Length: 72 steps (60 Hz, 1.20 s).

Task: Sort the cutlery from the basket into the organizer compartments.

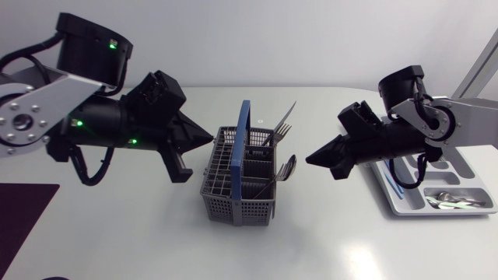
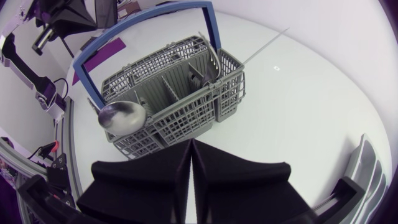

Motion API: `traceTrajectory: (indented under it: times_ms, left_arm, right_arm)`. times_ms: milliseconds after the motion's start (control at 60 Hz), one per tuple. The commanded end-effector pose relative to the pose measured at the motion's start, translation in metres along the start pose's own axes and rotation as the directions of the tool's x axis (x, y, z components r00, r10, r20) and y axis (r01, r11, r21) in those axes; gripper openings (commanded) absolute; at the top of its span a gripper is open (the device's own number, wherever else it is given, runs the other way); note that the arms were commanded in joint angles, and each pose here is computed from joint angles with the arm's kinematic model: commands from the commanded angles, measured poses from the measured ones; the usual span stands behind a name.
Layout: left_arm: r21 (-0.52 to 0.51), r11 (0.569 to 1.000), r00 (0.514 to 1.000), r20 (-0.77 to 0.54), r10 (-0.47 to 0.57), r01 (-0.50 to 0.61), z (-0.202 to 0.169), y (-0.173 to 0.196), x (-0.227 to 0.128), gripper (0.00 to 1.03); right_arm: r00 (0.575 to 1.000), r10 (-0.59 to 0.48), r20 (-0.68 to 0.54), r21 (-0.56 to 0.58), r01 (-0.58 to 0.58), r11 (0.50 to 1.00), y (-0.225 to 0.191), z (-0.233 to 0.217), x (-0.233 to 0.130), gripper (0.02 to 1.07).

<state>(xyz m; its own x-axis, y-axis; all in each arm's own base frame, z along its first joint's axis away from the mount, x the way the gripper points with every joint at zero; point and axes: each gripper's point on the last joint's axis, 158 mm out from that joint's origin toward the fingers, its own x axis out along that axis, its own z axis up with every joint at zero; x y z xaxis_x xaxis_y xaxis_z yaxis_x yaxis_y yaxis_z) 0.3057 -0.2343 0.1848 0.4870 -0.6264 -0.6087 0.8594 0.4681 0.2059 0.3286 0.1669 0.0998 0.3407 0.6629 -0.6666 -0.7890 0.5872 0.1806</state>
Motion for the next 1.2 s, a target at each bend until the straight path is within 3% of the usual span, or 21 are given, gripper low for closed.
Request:
traceTrajectory:
  times_ms: [0,267,433,600,783,1017,1183]
  left_arm:
    - [0.02,0.999,1.0,-0.004,-0.029,0.029,0.004,-0.018,-0.008,0.04]
    - [0.122,0.986,0.993,-0.041,-0.111,0.115,0.02,-0.078,0.001,0.04]
    - [0.144,0.98,0.99,-0.055,-0.131,0.138,0.022,-0.092,0.015,0.04]
    - [0.17,0.981,0.992,-0.097,-0.08,0.096,0.009,-0.09,0.04,0.04]
    - [0.25,0.968,0.987,-0.15,0.057,-0.018,-0.014,-0.077,0.066,0.04]
    - [0.27,0.96,0.96,-0.241,0.145,-0.077,-0.051,-0.062,0.072,0.04]
    - [0.245,0.962,0.951,-0.252,0.181,-0.118,-0.068,-0.045,0.056,0.04]
  right_arm:
    - [1.0,-0.017,0.015,0.011,0.017,1.0,-0.004,0.005,-0.005,0.09]
    - [0.999,-0.039,0.023,0.005,0.038,0.999,-0.009,0.008,-0.007,0.09]
    - [0.999,-0.044,0.025,0.004,0.044,0.999,-0.011,0.006,-0.006,0.09]
    - [0.998,-0.055,0.034,-0.004,0.056,0.998,-0.014,0.009,-0.007,0.1]
    - [0.994,-0.097,0.052,-0.014,0.098,0.995,-0.027,0.017,-0.007,0.1]
    - [0.99,-0.12,0.069,0.06,0.116,0.991,-0.057,0.027,0.007,0.11]
    - [0.991,-0.119,0.068,0.132,0.109,0.985,-0.08,0.032,0.021,0.11]
